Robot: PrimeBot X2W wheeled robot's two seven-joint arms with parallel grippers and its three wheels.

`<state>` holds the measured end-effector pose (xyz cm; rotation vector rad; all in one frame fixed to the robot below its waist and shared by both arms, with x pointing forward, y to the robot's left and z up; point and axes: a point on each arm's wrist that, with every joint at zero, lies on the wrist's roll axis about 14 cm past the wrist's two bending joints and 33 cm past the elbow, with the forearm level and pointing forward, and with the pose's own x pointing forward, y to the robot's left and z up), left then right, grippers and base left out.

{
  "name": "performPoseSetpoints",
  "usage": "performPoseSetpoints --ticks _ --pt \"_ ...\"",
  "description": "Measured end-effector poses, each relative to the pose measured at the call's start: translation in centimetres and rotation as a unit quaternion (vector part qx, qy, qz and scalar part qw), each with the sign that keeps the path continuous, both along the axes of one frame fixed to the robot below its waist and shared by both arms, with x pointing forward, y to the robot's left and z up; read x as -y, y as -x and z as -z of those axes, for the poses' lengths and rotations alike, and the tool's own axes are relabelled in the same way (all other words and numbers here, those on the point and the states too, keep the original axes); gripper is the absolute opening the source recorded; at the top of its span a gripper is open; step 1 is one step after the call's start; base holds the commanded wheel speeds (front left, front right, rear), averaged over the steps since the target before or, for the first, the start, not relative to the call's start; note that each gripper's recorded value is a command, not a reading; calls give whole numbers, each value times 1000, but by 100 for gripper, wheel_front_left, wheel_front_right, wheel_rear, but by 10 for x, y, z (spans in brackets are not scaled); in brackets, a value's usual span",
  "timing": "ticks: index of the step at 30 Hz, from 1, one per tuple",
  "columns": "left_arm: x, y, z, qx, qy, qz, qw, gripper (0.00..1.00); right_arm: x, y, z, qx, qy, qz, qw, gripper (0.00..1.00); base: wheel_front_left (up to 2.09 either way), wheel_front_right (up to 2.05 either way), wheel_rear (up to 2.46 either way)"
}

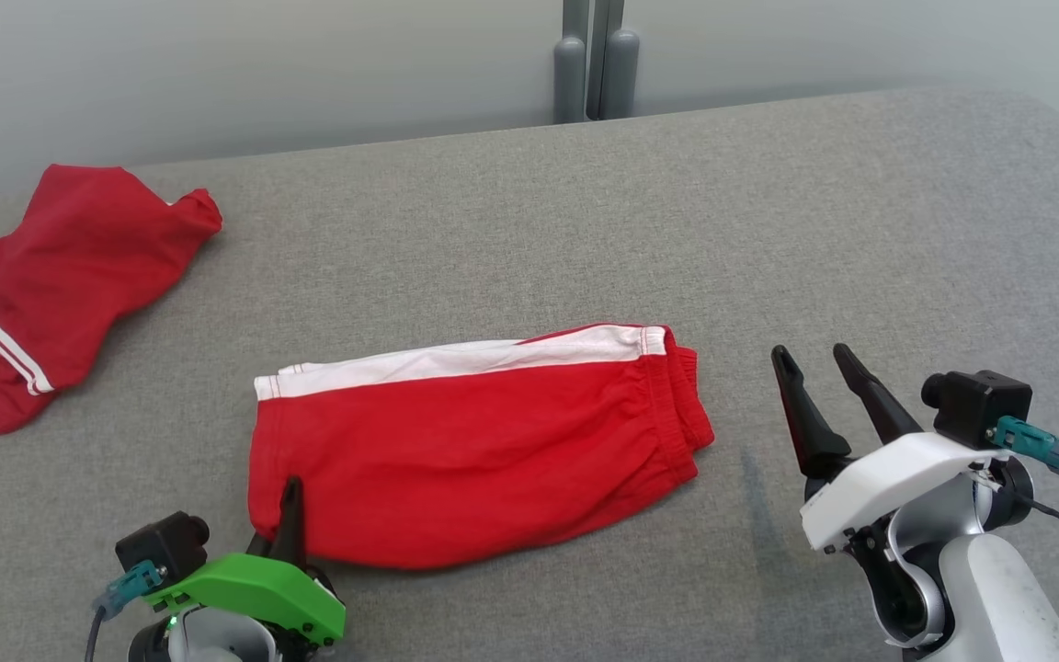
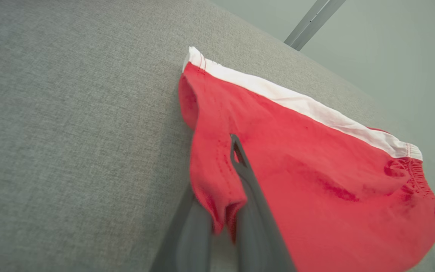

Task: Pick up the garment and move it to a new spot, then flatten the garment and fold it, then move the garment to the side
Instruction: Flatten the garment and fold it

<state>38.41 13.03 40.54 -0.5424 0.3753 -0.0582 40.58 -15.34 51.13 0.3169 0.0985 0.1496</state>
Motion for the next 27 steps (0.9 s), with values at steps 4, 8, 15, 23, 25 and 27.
performPoseSetpoints --ticks 4,8,15,23,25,27 --pt "-3 5 -1 0 -2 -7 1000 0 -5 1 -2 0 1 -7 1000 100 0 0 0" --pt "-7 7 -1 0 -19 -12 1000 88 -5 4 -2 0 1 -8 1000 100 0 0 0" --pt "-16 8 -7 24 -76 -3 997 100 -4 9 -1 -2 2 -6 1000 100 0 0 0" --pt "-38 -1 -54 115 -170 -12 979 100 -8 9 0 -3 14 -12 1000 100 0 0 0" --pt "-42 6 -63 132 -188 -17 973 100 -8 10 3 -7 26 -13 1000 100 0 0 0" --pt "-47 13 -69 144 -200 -25 969 100 -9 10 7 -12 32 -15 999 100 0 0 0"
